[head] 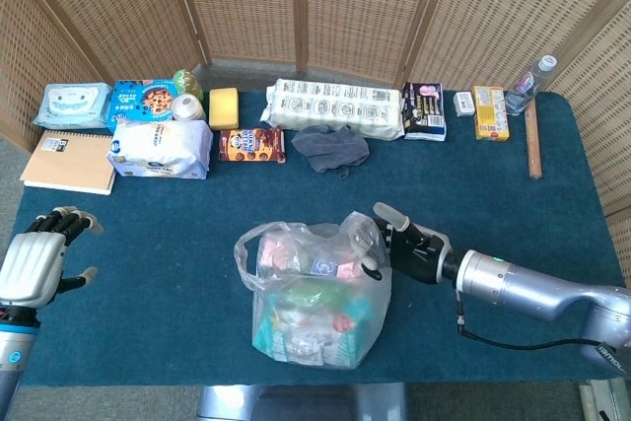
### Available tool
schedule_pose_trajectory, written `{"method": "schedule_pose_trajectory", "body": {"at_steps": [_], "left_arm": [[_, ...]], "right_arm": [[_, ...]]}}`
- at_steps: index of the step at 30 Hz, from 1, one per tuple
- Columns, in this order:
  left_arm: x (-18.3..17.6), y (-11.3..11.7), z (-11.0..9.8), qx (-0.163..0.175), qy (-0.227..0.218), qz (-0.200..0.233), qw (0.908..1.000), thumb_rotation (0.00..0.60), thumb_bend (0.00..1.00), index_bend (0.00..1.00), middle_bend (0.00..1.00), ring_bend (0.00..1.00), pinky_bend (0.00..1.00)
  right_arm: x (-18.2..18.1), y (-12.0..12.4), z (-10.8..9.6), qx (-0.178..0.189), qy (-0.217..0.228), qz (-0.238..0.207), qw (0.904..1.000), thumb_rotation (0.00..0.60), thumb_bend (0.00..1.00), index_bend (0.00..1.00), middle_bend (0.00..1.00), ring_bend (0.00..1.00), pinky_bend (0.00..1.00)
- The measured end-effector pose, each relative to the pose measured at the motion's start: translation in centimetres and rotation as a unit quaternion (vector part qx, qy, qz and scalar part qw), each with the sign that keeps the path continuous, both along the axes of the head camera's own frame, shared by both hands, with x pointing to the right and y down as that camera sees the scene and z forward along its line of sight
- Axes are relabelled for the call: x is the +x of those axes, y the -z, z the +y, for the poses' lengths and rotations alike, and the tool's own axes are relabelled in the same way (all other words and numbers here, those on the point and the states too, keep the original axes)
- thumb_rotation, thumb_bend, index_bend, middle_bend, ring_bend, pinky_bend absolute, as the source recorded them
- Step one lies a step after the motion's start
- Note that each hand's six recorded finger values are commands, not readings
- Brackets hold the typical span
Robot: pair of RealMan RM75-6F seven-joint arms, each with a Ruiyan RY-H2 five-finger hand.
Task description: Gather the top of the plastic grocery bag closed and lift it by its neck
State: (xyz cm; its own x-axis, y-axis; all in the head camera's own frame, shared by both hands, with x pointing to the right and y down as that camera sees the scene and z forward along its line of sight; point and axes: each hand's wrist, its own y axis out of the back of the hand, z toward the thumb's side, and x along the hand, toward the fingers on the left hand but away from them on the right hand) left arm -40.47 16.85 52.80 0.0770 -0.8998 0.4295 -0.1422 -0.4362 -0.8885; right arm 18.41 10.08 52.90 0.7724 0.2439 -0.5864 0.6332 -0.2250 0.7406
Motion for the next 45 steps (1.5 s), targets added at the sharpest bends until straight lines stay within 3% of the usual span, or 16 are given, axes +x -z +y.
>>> {"method": "schedule_pose_trajectory", "body": {"at_steps": [2,7,11,17,22,25,29,34,38,45], "left_arm": [[0.0,0.0,0.0,-0.001,0.000,0.000,1.0000,0.600,0.01,0.40,0.34,0.23,0.26],[-0.1,0.1,0.0,0.001,0.001,-0.001,1.0000,0.600,0.01,0.40,0.34,0.23,0.26],[-0.1,0.1,0.0,0.001,0.000,0.000,1.0000,0.600,0.01,0.40,0.34,0.23,0.26],[-0.2,0.2,0.0,0.002,0.003,-0.001,1.0000,0.600,0.01,0.40,0.34,0.23,0.26],[-0.5,0.1,0.1,0.000,0.006,-0.002,1.0000,0.600,0.01,0.40,0.34,0.23,0.26],[-0.5,0.0,0.1,-0.002,0.006,-0.002,1.0000,0.600,0.01,0.40,0.34,0.23,0.26],[-0.6,-0.2,0.1,-0.004,0.007,-0.001,1.0000,0.600,0.01,0.40,0.34,0.23,0.26],[-0.6,-0.3,0.1,-0.006,0.007,0.001,1.0000,0.600,0.01,0.40,0.34,0.23,0.26],[-0.6,-0.4,0.2,-0.008,0.008,0.003,0.9999,0.600,0.01,0.40,0.34,0.23,0.26],[-0.6,-0.5,0.2,-0.007,0.008,0.005,0.9999,0.600,0.01,0.40,0.34,0.23,0.26]], "right_arm": [[0.2,-0.2,-0.1,-0.003,-0.007,0.012,0.9999,0.299,0.13,0.50,0.63,0.70,0.71],[0.4,-0.4,0.4,0.027,0.030,0.036,0.9985,0.304,0.12,0.38,0.49,0.54,0.50],[0.2,-0.2,1.0,0.043,0.058,0.031,0.9969,0.303,0.10,0.34,0.44,0.48,0.47],[-0.2,0.0,1.5,0.030,0.074,0.001,0.9968,0.303,0.10,0.34,0.40,0.44,0.48],[-0.6,0.6,1.7,0.018,0.086,-0.028,0.9958,0.306,0.10,0.34,0.46,0.58,0.61],[-0.7,0.9,1.7,0.009,0.092,-0.042,0.9948,0.309,0.10,0.38,0.52,0.61,0.67],[-0.8,1.4,1.6,0.006,0.103,-0.054,0.9933,0.310,0.10,0.43,0.57,0.67,0.75],[-0.8,1.6,1.3,-0.002,0.105,-0.053,0.9930,0.318,0.11,0.48,0.65,0.81,0.85],[-0.7,1.4,0.8,-0.012,0.082,-0.043,0.9956,0.323,0.11,0.48,0.66,0.80,0.87],[0.0,0.2,-0.7,-0.030,0.002,0.006,0.9995,0.412,0.13,0.39,0.68,0.88,0.90]]}}
